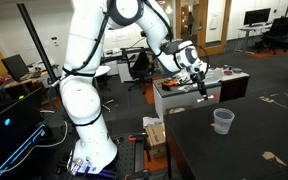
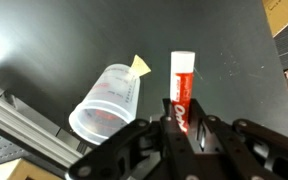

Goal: Put the marker in the cup

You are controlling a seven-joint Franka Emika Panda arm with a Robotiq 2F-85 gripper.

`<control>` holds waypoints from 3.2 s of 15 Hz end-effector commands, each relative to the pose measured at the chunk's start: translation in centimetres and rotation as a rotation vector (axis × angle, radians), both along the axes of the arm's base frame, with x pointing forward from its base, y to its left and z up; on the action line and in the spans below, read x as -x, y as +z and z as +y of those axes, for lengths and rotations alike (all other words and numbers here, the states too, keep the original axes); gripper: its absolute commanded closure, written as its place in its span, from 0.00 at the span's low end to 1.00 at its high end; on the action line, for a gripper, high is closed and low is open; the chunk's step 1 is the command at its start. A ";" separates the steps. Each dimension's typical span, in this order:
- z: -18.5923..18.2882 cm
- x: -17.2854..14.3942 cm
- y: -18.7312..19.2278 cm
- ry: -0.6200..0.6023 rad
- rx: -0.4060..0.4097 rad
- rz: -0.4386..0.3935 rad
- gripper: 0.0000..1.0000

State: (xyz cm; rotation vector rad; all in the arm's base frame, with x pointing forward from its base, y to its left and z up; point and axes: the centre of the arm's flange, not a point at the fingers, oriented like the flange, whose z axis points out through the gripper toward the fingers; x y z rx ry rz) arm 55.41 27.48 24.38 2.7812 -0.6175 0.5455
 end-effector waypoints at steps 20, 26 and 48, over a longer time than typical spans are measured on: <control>-5.6 -2.5 1.8 -0.454 0.488 -0.299 0.95; -5.7 -2.9 -0.9 -0.485 0.476 -0.430 0.95; -6.0 -6.0 -6.4 -0.476 0.462 -0.428 0.41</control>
